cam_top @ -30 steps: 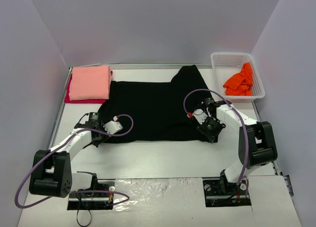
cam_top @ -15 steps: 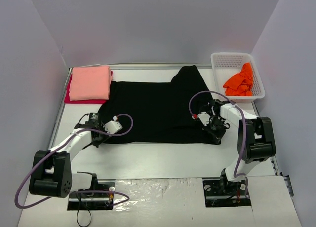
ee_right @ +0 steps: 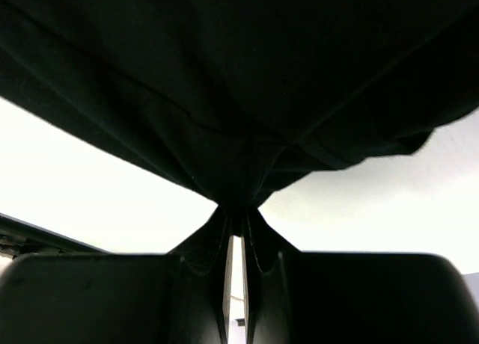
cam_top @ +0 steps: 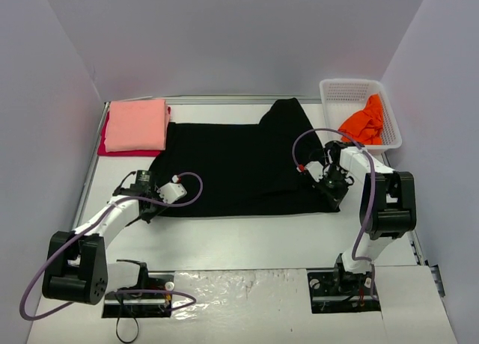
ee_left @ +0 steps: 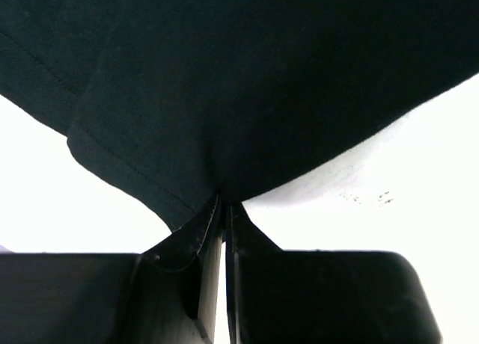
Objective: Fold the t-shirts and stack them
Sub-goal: Fold the flattened tshirt in 1/3 of the way
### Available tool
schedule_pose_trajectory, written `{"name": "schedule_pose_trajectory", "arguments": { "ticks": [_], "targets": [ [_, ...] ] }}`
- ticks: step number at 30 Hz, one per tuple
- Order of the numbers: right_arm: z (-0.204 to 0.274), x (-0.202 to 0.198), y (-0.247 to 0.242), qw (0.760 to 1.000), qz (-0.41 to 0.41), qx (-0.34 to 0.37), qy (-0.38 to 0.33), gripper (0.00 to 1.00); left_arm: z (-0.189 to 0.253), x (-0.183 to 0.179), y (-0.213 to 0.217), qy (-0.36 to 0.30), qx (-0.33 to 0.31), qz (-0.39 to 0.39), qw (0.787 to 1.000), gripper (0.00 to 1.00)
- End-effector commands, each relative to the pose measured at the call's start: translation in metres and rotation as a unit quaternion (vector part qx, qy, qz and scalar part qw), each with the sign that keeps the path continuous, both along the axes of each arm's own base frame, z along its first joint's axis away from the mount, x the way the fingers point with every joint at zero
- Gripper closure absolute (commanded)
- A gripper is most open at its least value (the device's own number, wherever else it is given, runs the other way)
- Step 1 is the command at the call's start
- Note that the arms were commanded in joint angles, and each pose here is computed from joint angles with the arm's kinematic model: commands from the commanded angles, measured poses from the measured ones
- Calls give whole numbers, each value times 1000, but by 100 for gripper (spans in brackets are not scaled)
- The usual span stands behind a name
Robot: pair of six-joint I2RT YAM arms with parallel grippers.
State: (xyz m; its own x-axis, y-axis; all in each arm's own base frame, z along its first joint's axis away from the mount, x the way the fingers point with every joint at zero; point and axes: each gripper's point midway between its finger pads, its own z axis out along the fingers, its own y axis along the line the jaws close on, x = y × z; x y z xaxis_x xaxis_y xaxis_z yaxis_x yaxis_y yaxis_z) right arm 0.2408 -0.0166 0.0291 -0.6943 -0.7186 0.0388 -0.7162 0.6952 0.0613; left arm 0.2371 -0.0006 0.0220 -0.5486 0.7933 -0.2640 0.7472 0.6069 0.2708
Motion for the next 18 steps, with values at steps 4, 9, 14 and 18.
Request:
{"name": "schedule_pose_trajectory", "arguments": {
  "ticks": [4, 9, 14, 18],
  "targets": [
    [14, -12, -25, 999, -4, -20, 31, 100, 18, -5, 0, -4, 2, -6, 1000, 97],
    [16, -19, -21, 999, -3, -9, 40, 100, 21, -22, -7, 16, -5, -35, 999, 97],
    [14, -27, -20, 999, -2, -5, 50, 100, 23, -34, -16, 25, -14, -62, 998, 91],
    [8, -33, -16, 998, -3, 4, 63, 90, 19, -45, -20, 43, -15, -80, 996, 73]
  ]
}}
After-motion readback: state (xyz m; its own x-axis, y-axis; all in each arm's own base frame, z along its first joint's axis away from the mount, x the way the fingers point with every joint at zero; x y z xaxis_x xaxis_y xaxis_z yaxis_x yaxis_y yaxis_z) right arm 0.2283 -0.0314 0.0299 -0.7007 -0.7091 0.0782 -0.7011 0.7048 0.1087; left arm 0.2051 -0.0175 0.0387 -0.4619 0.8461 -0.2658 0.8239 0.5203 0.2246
